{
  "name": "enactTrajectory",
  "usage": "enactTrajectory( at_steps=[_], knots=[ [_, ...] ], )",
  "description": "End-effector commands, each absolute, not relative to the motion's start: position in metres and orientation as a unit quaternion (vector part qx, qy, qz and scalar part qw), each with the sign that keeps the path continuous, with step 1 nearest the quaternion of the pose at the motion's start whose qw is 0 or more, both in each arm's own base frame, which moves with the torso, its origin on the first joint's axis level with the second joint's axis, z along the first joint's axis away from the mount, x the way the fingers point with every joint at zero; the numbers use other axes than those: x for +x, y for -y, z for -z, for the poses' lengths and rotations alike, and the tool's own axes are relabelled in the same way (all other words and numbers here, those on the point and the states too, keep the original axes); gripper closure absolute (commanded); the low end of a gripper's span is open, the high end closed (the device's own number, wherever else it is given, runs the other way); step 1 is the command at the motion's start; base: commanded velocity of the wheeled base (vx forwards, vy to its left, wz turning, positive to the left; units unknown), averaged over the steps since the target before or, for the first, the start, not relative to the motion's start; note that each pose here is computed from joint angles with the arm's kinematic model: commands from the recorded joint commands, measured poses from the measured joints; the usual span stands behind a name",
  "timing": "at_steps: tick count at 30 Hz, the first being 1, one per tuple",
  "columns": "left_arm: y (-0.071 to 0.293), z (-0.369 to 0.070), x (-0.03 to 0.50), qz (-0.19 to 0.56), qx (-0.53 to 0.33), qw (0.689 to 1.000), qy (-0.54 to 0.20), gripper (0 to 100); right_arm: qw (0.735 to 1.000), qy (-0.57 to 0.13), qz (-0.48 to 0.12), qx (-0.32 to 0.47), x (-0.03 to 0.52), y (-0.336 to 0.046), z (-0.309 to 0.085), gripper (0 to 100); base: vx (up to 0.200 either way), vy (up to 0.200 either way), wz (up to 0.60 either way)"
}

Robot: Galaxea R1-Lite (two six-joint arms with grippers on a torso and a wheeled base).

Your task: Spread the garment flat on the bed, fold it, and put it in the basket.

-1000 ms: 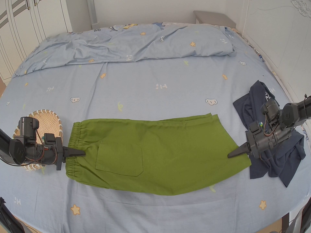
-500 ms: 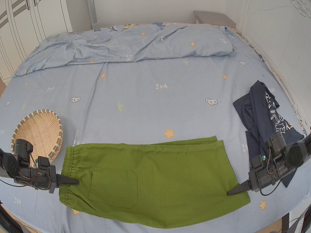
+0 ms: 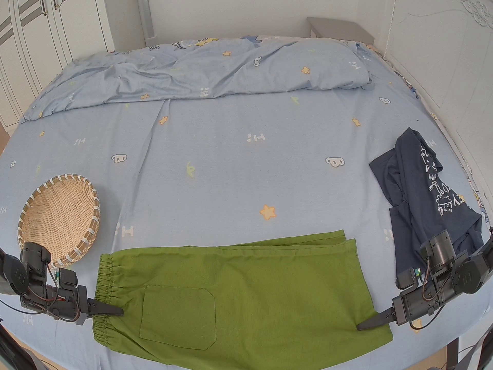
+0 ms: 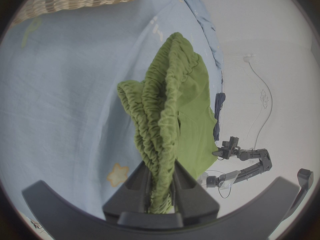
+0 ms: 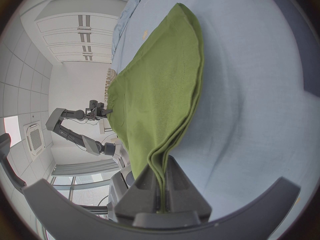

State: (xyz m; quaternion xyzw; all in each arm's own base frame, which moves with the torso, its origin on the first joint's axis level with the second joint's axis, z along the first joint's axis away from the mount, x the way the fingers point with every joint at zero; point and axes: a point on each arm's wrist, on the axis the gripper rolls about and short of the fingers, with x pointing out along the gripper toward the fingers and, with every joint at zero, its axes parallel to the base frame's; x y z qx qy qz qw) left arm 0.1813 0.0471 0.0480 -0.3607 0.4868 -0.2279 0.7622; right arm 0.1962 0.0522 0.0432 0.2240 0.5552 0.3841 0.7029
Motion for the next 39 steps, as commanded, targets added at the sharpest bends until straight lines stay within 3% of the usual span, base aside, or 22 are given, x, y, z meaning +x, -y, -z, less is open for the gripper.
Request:
enactTrajectory(
  at_steps=[1, 2, 13, 17, 18, 19, 23, 27, 31, 36, 39],
  knots=[
    [-0.049, -0.043, 0.184, 0.224, -0.368, 0.756, -0.493, 100, 0.698, -0.563, -0.382, 0.225, 0.196, -0.053, -0.039, 100, 0.0, 0.0, 0.0],
    [-0.049, -0.042, 0.184, 0.224, -0.368, 0.755, -0.494, 100, 0.698, -0.563, -0.382, 0.225, 0.197, -0.053, -0.038, 0, 0.0, 0.0, 0.0],
    [-0.049, -0.052, 0.18, 0.222, -0.363, 0.766, -0.483, 100, 0.707, -0.559, -0.369, 0.226, 0.2, -0.048, -0.038, 0, 0.0, 0.0, 0.0],
    [-0.049, -0.076, 0.174, 0.192, -0.333, 0.789, -0.479, 100, 0.795, -0.487, -0.31, 0.188, 0.208, -0.031, -0.075, 0, 0.0, 0.0, 0.0],
    [-0.049, -0.076, 0.174, 0.192, -0.333, 0.789, -0.479, 100, 0.795, -0.487, -0.31, 0.188, 0.208, -0.031, -0.075, 0, 0.0, 0.0, 0.0],
    [-0.049, -0.089, 0.172, 0.175, -0.324, 0.793, -0.485, 100, 0.828, -0.449, -0.291, 0.168, 0.209, -0.03, -0.099, 0, 0.0, 0.0, 0.0],
    [-0.056, -0.114, 0.165, 0.149, -0.325, 0.802, -0.478, 100, 0.853, -0.403, -0.283, 0.174, 0.207, -0.031, -0.143, 0, 0.0, 0.0, 0.0],
    [-0.075, -0.126, 0.157, 0.121, -0.309, 0.831, -0.447, 100, 0.86, -0.385, -0.285, 0.173, 0.2, -0.031, -0.172, 0, 0.0, 0.0, 0.0],
    [-0.095, -0.132, 0.151, 0.088, -0.298, 0.849, -0.428, 100, 0.859, -0.388, -0.286, 0.172, 0.195, -0.031, -0.174, 0, 0.0, 0.0, 0.0],
    [-0.092, -0.14, 0.154, 0.089, -0.295, 0.843, -0.441, 100, 0.859, -0.387, -0.287, 0.172, 0.197, -0.032, -0.176, 0, 0.0, 0.0, 0.0],
    [-0.069, -0.157, 0.16, 0.136, -0.278, 0.831, -0.462, 100, 0.859, -0.388, -0.286, 0.173, 0.197, -0.031, -0.175, 0, 0.0, 0.0, 0.0]
  ],
)
